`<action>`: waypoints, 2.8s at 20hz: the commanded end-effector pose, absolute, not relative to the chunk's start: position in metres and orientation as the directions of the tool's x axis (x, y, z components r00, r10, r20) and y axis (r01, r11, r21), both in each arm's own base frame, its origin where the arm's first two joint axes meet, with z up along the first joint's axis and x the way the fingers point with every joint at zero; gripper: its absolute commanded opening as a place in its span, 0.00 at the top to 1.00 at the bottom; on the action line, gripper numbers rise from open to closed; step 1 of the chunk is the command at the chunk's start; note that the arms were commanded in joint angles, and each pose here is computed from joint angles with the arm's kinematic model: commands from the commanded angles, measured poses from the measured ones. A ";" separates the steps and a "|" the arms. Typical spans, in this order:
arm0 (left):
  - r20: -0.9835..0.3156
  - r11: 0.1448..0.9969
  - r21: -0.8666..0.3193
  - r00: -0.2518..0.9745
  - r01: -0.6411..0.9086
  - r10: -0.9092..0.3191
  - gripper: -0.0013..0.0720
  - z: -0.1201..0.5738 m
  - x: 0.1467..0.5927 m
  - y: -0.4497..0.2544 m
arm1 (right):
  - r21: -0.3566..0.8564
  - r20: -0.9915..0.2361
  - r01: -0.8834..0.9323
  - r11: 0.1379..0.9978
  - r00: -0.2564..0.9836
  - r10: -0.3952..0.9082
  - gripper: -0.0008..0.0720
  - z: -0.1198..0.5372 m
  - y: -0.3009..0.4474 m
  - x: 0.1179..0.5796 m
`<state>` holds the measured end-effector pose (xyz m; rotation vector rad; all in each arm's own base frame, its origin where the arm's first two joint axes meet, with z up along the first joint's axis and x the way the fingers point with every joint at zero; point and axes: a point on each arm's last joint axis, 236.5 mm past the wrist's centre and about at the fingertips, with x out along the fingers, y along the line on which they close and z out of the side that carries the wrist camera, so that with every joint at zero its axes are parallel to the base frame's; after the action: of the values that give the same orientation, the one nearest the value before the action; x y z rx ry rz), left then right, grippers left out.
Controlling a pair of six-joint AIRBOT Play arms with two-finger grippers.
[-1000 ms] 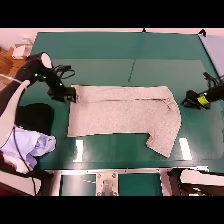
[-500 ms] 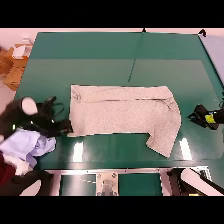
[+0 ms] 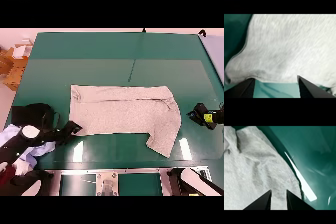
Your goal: Fold the shirts.
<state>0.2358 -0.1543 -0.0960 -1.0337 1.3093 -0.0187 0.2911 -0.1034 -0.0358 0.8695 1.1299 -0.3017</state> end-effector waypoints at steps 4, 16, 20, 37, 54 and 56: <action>-0.786 0.547 -0.612 0.367 -0.571 -0.498 0.61 -0.129 0.246 -0.173 | 0.468 -0.866 0.617 0.633 0.465 0.186 0.67 -0.033 -0.108 0.299; -0.725 0.706 -0.649 0.512 -0.283 -0.461 0.95 -0.085 0.308 -0.164 | 0.213 -0.956 0.719 0.662 0.013 0.294 0.56 -0.059 -0.081 0.191; -0.723 0.729 -0.641 0.509 -0.241 -0.467 0.95 -0.083 0.309 -0.166 | 0.282 -0.894 0.759 0.586 -0.014 0.449 0.56 -0.091 -0.031 0.167; -0.862 0.897 -0.434 0.327 -0.081 -0.388 0.96 -0.069 0.268 -0.149 | 0.532 -0.839 0.616 0.581 0.294 0.457 0.97 -0.082 -0.013 0.220; -0.886 0.976 -0.195 0.410 0.096 -0.217 0.96 -0.005 0.379 -0.135 | 0.661 -0.723 0.475 0.581 0.612 0.322 0.97 0.016 -0.034 0.324; -0.895 0.981 -0.159 0.403 0.107 -0.190 0.96 -0.015 0.407 -0.137 | 0.665 -0.718 0.455 0.593 0.608 0.338 0.97 0.015 -0.029 0.353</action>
<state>0.3677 -0.1354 -0.0105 -0.1475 1.1552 -0.1910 0.3125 -0.0330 0.0048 0.9659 1.0093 -0.1182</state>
